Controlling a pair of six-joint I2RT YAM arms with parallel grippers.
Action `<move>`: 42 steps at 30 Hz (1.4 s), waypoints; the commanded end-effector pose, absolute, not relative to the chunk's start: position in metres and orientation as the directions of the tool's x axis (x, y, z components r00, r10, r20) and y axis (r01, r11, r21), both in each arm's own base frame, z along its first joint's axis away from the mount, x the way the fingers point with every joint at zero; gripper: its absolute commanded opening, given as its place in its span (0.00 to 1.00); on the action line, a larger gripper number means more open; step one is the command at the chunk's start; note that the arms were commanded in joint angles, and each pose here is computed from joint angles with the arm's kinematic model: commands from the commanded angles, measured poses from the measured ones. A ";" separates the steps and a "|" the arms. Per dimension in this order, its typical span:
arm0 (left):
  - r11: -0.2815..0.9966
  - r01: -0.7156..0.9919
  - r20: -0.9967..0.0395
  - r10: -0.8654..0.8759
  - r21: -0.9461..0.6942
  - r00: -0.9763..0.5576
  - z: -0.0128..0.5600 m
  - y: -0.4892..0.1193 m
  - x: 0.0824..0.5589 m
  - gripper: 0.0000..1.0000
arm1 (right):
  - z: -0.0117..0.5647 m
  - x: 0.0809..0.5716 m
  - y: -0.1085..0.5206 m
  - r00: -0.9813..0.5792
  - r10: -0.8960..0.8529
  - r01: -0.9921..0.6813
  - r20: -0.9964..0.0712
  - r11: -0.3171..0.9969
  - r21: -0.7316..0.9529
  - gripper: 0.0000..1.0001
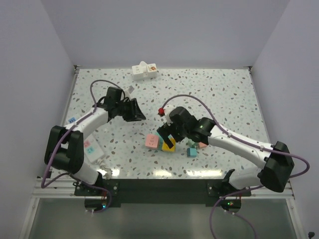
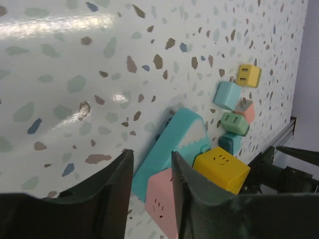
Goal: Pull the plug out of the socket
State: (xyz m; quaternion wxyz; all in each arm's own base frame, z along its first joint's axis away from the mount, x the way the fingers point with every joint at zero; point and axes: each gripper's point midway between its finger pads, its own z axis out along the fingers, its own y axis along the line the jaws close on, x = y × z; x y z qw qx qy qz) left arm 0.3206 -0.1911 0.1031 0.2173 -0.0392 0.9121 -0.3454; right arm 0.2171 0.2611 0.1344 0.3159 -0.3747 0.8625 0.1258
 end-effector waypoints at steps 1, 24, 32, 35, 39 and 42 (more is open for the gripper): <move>0.686 0.342 -0.506 -0.044 -0.642 -0.861 0.136 -0.235 0.343 0.45 | 0.183 0.237 0.250 -0.637 -0.285 -0.464 -0.717 0.884 0.061 0.99; 0.611 0.501 -0.465 0.233 -0.613 -0.854 0.086 -0.262 0.324 0.59 | 0.139 0.215 0.252 -0.864 0.022 -0.060 -0.503 0.988 0.146 0.98; 0.731 0.428 -0.511 0.125 -0.532 -0.850 0.100 -0.242 0.330 0.59 | 0.107 0.216 0.276 -0.890 -0.019 -0.067 -0.456 0.994 0.090 0.95; 0.723 0.423 -0.530 0.094 -0.545 -0.843 0.108 -0.243 0.329 0.59 | 0.089 0.210 0.273 -0.908 -0.026 -0.053 -0.418 0.997 0.053 0.93; 0.700 0.432 -0.510 0.112 -0.568 -0.853 0.099 -0.246 0.323 0.59 | 0.071 0.204 0.271 -0.922 -0.032 -0.054 -0.385 0.997 0.046 0.82; 0.663 0.454 -0.492 0.147 -0.595 -0.858 0.089 -0.252 0.317 0.59 | 0.072 0.206 0.278 -0.913 -0.076 -0.112 -0.400 0.992 0.066 0.48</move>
